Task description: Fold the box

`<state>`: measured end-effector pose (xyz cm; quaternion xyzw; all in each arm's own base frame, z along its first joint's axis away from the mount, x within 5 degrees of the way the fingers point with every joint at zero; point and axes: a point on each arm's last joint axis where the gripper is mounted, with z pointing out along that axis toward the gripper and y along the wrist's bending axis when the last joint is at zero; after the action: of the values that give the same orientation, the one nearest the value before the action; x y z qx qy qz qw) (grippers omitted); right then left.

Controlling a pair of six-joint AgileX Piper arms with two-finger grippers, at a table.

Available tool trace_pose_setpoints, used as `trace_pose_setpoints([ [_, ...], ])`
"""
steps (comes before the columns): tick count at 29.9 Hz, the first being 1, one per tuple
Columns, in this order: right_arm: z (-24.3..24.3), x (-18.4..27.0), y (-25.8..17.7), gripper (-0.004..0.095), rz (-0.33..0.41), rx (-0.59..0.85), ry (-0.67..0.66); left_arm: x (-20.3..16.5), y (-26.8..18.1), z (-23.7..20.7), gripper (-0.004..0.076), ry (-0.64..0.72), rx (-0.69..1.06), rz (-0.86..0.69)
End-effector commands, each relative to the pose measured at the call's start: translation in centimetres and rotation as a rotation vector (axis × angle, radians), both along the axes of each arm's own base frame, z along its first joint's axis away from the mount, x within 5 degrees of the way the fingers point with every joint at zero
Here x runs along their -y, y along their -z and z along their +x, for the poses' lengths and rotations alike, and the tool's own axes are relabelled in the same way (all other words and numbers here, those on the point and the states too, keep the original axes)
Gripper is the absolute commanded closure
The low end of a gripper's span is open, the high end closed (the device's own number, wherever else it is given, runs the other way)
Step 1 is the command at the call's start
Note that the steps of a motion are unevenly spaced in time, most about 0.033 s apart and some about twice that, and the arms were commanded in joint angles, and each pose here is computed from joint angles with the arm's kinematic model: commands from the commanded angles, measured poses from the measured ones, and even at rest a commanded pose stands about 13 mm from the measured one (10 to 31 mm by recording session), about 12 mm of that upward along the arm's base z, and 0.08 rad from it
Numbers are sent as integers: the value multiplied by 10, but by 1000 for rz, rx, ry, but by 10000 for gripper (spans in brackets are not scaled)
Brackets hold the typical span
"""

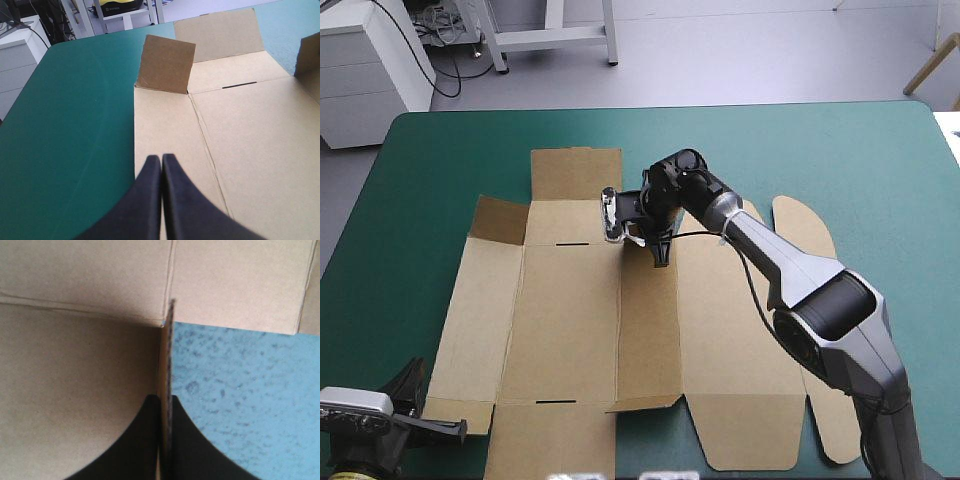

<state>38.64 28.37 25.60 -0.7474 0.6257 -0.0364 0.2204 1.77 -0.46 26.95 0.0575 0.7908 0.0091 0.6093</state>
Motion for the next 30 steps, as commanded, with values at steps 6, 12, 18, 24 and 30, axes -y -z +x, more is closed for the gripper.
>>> trace_pose_setpoints([
  [6,8,3,-37,928,94,183,74,0,-13,1,734,2,80,-19],
  [12,11,4,-38,928,95,211,104,0,-13,1,734,2,80,-19],
  [18,11,4,-38,924,107,202,121,0,-13,1,734,2,80,-19],
  [24,9,5,-36,719,91,170,136,0,-13,1,734,2,80,-19],
  [30,9,6,-57,161,146,179,211,0,-13,1,734,5,81,-4],
])
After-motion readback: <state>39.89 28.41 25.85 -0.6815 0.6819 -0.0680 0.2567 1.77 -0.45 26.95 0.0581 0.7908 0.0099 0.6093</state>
